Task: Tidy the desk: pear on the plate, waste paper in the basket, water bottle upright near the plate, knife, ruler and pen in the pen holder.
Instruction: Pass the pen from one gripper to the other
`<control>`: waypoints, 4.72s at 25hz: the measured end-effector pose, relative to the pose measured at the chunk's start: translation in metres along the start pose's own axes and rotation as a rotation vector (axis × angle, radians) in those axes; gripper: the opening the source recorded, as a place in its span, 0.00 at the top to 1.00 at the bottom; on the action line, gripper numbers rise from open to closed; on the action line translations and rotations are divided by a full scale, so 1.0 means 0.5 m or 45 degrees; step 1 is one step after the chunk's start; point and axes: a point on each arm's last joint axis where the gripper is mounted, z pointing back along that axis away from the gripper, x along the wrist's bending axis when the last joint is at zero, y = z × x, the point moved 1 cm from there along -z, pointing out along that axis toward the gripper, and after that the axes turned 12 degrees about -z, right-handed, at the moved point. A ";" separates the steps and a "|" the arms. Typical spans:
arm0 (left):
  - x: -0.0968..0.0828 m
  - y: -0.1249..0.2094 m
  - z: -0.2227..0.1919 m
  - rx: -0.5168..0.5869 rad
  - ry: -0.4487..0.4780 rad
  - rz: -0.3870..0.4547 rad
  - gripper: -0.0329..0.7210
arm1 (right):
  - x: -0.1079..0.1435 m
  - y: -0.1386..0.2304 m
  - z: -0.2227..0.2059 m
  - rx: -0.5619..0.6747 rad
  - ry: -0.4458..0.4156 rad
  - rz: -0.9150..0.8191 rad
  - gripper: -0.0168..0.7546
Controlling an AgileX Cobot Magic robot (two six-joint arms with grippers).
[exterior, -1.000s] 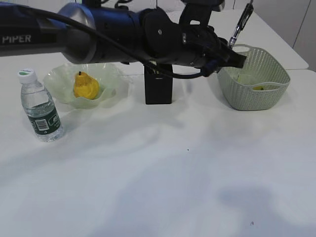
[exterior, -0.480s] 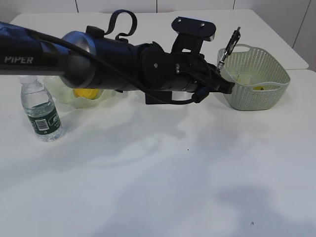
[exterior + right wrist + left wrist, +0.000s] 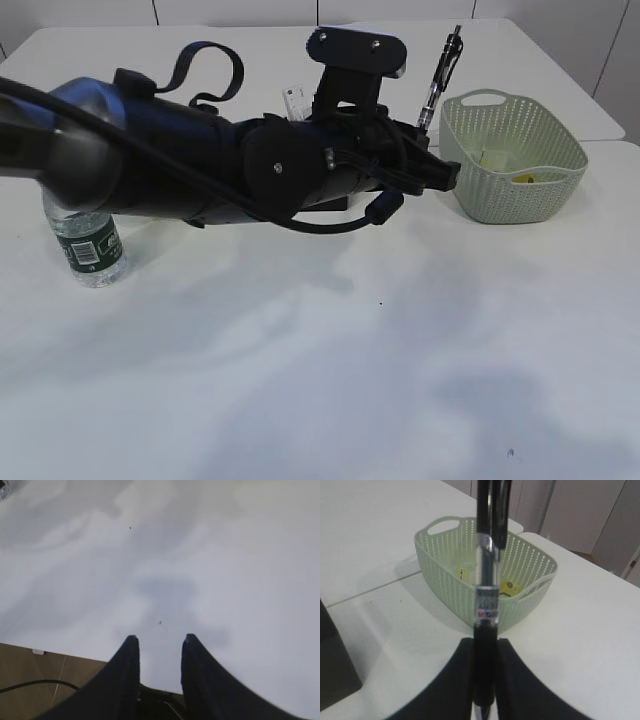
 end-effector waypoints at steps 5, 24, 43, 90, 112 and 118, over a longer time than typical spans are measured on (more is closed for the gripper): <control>0.003 0.012 0.037 0.035 0.002 0.006 0.87 | 0.004 -0.010 -0.004 -0.039 -0.016 0.031 0.66; -0.007 -0.040 0.212 -0.044 0.058 0.058 0.87 | 0.035 -0.085 -0.098 -0.081 -0.025 0.204 0.66; 0.003 -0.051 0.334 -0.019 0.138 0.087 0.87 | 0.087 -0.140 -0.206 -0.100 -0.212 0.212 0.66; 0.040 -0.022 0.332 0.154 0.144 0.056 0.87 | 0.177 -0.209 -0.223 -0.309 -0.798 -0.136 0.64; 0.037 -0.018 0.333 0.181 0.160 0.071 0.87 | 0.202 -0.224 -0.302 -0.230 -0.989 -0.316 0.43; 0.031 -0.018 0.334 0.181 0.171 0.069 0.87 | 0.203 -0.224 -0.301 -0.233 -0.997 -0.298 0.43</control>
